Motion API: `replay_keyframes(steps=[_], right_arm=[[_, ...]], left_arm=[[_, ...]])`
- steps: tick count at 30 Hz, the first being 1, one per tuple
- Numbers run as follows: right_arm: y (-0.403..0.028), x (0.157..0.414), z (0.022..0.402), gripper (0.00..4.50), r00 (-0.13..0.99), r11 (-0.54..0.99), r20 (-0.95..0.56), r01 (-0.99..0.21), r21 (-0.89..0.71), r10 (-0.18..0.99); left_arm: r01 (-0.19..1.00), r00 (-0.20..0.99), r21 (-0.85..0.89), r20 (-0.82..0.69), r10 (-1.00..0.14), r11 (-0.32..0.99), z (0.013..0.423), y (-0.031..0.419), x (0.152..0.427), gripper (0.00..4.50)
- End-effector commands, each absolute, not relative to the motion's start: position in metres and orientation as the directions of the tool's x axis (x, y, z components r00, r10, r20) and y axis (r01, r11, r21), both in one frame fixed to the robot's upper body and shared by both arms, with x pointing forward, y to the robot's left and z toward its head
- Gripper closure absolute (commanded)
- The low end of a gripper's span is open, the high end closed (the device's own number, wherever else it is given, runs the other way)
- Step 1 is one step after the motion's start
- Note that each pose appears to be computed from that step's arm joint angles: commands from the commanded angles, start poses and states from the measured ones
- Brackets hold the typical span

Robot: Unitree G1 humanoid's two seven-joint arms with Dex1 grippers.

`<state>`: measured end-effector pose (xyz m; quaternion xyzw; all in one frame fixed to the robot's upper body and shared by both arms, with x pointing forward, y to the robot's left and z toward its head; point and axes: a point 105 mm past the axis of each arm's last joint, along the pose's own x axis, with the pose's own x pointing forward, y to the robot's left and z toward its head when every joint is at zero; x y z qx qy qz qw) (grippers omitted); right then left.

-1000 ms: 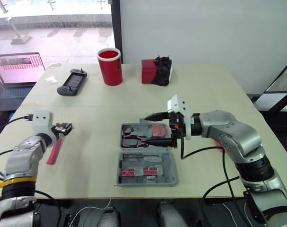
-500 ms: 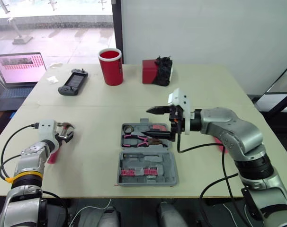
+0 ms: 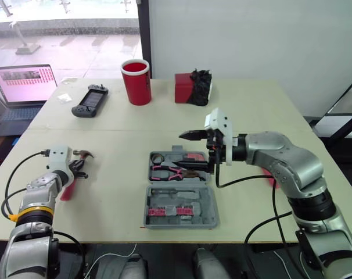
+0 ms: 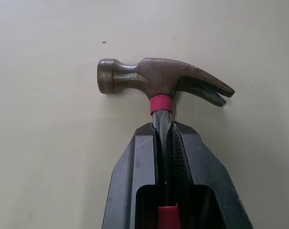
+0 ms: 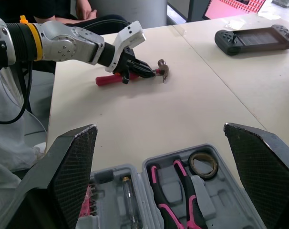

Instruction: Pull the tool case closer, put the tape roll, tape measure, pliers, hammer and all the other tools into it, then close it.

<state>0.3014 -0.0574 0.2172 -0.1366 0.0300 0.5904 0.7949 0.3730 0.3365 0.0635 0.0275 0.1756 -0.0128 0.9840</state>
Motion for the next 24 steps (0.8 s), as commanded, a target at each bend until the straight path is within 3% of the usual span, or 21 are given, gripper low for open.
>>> replay_keyframes(steps=[1, 3, 6, 12, 19, 24], right_arm=[[-0.06, 0.299, 0.234, 0.0, 0.311, 0.263, -0.184, -0.933, -0.247, 0.932], [-0.064, 0.3, 0.235, 0.0, 0.317, 0.267, -0.185, -0.931, -0.25, 0.93], [-0.072, 0.302, 0.234, 0.0, 0.334, 0.281, -0.195, -0.925, -0.256, 0.922], [-0.096, 0.304, 0.233, 0.0, 0.365, 0.297, -0.244, -0.914, -0.276, 0.898], [-0.137, 0.292, 0.213, 0.0, 0.415, 0.325, -0.371, -0.903, -0.282, 0.831], [-0.147, 0.281, 0.201, 0.0, 0.434, 0.347, -0.42, -0.898, -0.269, 0.797]], left_arm=[[0.112, 0.967, 0.112, -0.239, -0.083, 0.987, 0.106, 0.33, 0.381, 4.47], [0.173, 0.968, 0.152, -0.211, -0.139, 0.973, 0.122, 0.32, 0.382, 4.47], [0.353, 0.924, 0.145, -0.206, -0.321, 0.924, 0.141, 0.289, 0.378, 4.47], [0.698, 0.707, 0.216, -0.355, -0.611, 0.682, 0.17, 0.23, 0.356, 4.47], [0.932, 0.351, 0.151, -0.605, -0.715, 0.33, 0.169, 0.164, 0.323, 4.47], [0.962, 0.268, 0.153, -0.669, -0.693, 0.225, 0.164, 0.12, 0.321, 4.47]])
